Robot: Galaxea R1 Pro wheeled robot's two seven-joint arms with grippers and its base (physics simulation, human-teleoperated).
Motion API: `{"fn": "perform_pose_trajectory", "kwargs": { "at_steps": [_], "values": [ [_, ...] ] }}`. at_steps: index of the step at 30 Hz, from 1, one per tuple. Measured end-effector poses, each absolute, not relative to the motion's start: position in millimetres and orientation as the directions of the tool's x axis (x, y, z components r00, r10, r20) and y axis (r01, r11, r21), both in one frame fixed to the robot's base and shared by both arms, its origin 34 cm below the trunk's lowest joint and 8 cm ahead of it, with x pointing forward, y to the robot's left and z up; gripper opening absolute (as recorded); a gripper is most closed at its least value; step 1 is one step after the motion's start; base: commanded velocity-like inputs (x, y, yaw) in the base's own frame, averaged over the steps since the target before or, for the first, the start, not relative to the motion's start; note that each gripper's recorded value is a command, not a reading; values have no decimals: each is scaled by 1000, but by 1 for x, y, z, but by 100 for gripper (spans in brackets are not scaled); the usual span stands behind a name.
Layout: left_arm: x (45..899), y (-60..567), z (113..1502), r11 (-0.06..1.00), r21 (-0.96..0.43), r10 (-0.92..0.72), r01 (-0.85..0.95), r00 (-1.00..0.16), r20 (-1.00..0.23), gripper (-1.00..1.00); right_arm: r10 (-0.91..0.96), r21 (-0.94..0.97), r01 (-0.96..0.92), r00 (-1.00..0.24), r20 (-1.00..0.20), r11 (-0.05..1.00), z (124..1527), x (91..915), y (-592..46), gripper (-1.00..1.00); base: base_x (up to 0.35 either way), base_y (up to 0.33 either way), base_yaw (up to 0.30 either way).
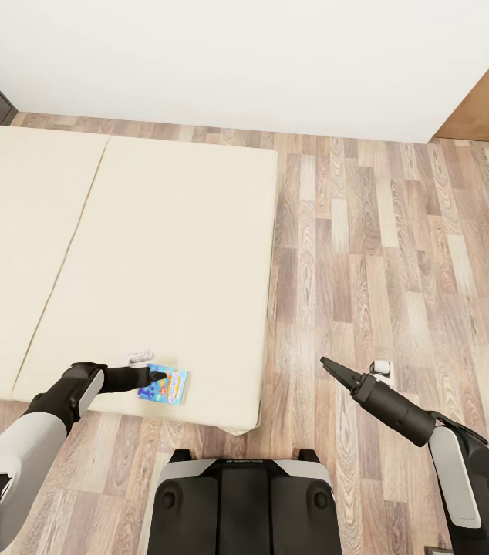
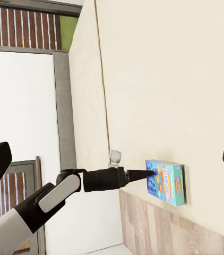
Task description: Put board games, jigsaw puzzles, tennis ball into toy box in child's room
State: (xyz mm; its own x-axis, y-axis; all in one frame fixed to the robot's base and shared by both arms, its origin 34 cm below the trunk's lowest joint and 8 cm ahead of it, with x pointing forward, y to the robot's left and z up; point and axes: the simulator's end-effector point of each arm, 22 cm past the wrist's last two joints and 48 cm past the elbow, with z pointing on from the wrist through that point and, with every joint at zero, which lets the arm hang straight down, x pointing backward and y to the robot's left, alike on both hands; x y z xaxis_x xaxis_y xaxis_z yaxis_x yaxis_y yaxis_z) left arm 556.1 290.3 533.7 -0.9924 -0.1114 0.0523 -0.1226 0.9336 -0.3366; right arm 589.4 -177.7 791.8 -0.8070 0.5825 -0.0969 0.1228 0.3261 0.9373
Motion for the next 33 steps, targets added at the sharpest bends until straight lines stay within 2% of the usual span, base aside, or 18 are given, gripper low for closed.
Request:
{"fn": "perform_pose_trajectory", "kwargs": {
  "at_steps": [7, 22, 33],
  "values": [
    [558, 280, 538, 915, -384, -110, -121, -993, 51, 100, 582, 937, 123, -807, -97, 326, 792, 589, -178, 100, 0, 0, 0],
    [558, 279, 538, 914, -387, -108, -119, -993, 48, 100, 582, 938, 122, -807, -97, 325, 792, 589, -178, 100, 0, -4, 0],
    [558, 279, 538, 914, -387, -109, -119, -993, 48, 100, 582, 938, 122, -807, -97, 325, 792, 589, -178, 100, 0, -156, 0]
  ]
}}
